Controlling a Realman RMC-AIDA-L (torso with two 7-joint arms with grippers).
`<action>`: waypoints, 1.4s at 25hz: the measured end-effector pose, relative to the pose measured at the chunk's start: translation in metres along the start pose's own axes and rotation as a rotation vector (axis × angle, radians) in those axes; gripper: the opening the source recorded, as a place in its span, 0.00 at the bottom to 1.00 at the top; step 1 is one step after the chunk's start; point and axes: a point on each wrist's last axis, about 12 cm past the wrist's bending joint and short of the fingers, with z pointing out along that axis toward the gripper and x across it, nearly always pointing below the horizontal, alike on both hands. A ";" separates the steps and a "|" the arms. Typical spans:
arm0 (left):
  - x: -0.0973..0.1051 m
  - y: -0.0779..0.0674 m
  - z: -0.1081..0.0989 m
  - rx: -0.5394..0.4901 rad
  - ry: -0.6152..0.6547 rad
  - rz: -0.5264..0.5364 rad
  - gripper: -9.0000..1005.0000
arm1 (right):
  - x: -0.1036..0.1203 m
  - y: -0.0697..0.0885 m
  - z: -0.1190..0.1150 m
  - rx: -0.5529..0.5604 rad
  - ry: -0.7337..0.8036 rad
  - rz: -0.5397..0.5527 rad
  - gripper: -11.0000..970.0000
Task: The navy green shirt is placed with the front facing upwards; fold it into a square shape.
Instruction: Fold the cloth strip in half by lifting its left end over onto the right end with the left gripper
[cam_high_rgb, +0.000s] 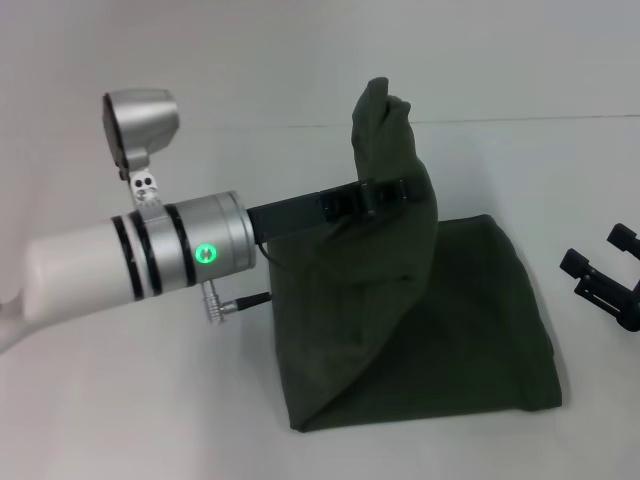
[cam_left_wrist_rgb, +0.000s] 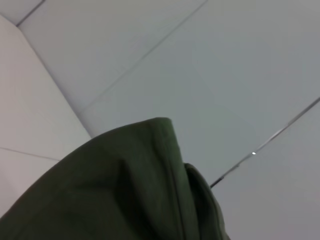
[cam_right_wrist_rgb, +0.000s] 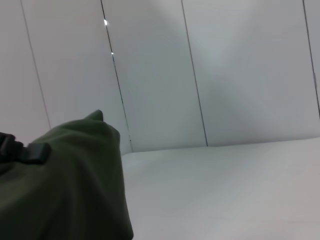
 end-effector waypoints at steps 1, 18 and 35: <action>0.001 0.000 0.002 -0.007 -0.002 0.002 0.22 | 0.000 0.000 0.000 0.001 0.001 0.000 0.91; 0.018 0.001 0.034 -0.084 0.033 0.030 0.25 | 0.000 -0.004 -0.003 0.031 0.007 -0.004 0.91; 0.019 -0.001 0.042 -0.083 -0.015 -0.040 0.41 | 0.000 -0.003 -0.006 0.015 0.006 -0.007 0.91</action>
